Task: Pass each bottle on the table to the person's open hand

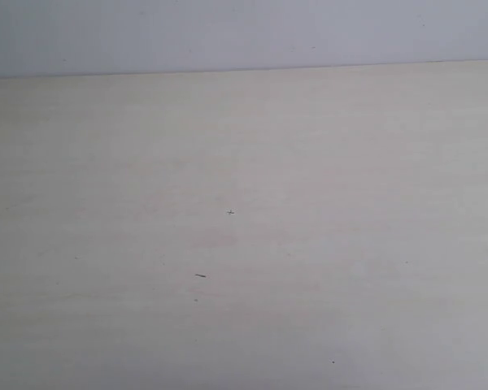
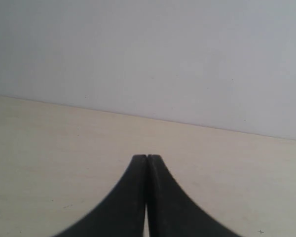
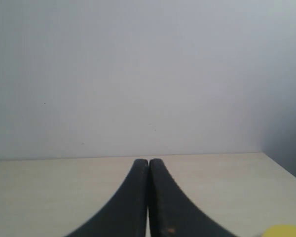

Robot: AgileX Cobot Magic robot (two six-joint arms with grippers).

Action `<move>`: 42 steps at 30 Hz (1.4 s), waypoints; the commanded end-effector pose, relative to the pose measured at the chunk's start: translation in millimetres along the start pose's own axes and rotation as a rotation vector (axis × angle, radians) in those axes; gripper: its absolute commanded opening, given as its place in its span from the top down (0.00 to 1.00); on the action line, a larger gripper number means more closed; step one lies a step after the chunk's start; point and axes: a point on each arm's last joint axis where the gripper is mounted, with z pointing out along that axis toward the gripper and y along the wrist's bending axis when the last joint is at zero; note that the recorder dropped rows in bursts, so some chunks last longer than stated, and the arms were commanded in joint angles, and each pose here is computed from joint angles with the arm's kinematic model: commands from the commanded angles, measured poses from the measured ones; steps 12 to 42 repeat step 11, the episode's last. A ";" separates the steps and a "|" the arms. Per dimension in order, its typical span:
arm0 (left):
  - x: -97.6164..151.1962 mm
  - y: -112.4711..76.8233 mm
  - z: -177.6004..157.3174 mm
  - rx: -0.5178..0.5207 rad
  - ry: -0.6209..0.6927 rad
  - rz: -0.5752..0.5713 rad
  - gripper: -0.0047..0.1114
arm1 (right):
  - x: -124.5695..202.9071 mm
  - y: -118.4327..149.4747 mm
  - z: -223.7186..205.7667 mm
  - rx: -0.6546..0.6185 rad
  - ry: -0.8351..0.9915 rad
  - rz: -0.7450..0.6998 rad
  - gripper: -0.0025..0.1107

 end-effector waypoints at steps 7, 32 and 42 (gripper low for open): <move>-0.8 -0.1 -0.6 0.001 -0.011 0.006 0.94 | 1.3 0.1 -0.3 -0.002 -0.001 -0.005 0.98; -0.8 -0.1 -0.6 0.001 -0.011 0.006 0.94 | 1.3 0.1 -0.3 -0.002 -0.001 -0.008 0.98; -0.8 -0.1 -0.6 0.001 -0.011 0.006 0.94 | 1.3 0.1 -0.3 -0.002 -0.001 -0.008 0.98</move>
